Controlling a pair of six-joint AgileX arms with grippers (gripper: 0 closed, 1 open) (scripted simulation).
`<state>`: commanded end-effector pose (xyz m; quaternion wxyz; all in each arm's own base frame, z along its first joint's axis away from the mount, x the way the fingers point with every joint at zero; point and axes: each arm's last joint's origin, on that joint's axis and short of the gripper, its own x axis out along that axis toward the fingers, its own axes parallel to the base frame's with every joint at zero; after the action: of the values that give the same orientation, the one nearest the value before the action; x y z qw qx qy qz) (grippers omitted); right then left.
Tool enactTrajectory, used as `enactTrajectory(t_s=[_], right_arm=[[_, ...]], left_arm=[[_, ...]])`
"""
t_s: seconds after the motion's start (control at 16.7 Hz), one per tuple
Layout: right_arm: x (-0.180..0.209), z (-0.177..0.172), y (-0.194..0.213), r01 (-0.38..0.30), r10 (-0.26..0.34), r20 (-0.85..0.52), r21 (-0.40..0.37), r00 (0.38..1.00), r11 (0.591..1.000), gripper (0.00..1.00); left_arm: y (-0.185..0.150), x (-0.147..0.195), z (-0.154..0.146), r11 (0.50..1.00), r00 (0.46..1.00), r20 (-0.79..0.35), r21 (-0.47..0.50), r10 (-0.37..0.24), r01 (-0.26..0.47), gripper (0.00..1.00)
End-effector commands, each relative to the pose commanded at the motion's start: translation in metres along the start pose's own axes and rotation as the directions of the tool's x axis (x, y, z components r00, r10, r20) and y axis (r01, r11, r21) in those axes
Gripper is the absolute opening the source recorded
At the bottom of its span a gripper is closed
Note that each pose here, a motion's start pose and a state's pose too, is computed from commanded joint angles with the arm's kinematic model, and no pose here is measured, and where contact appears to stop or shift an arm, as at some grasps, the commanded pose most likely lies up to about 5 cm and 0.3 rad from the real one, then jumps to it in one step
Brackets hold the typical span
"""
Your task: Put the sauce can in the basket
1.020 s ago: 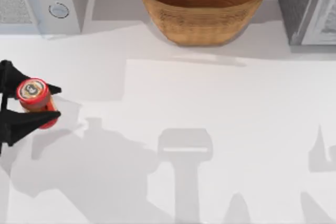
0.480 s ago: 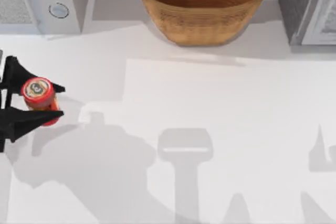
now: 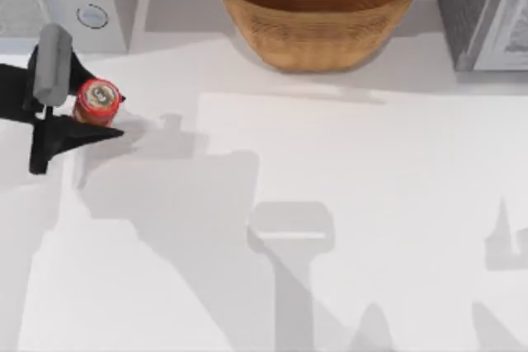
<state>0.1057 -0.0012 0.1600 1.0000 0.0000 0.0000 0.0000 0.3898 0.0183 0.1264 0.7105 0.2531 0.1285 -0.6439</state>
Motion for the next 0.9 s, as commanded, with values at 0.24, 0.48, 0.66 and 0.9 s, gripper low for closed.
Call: enactTrajectory(t_s=[0.24,0.48,0.66,0.9], right_arm=[[0.0,0.0,0.0,0.0,0.0,0.0,0.0,1.0,1.0,1.0],[0.0,0.0,0.0,0.0,0.0,0.0,0.0,1.0,1.0,1.0],[0.0,0.0,0.0,0.0,0.0,0.0,0.0,1.0,1.0,1.0],[0.0,0.0,0.0,0.0,0.0,0.0,0.0,1.0,1.0,1.0]], left_arm=[[0.055,0.017,0.034,0.978,0.969,-0.137,0.003,0.207,-0.208,0.0],[0.095,0.046,0.088,0.898,0.897,-0.11,-0.058,0.428,-0.435,0.0],[0.108,0.075,0.134,0.83,0.843,-0.018,-0.165,0.537,-0.532,0.0],[0.108,0.115,0.182,0.771,0.791,0.111,-0.337,0.602,-0.54,0.0]])
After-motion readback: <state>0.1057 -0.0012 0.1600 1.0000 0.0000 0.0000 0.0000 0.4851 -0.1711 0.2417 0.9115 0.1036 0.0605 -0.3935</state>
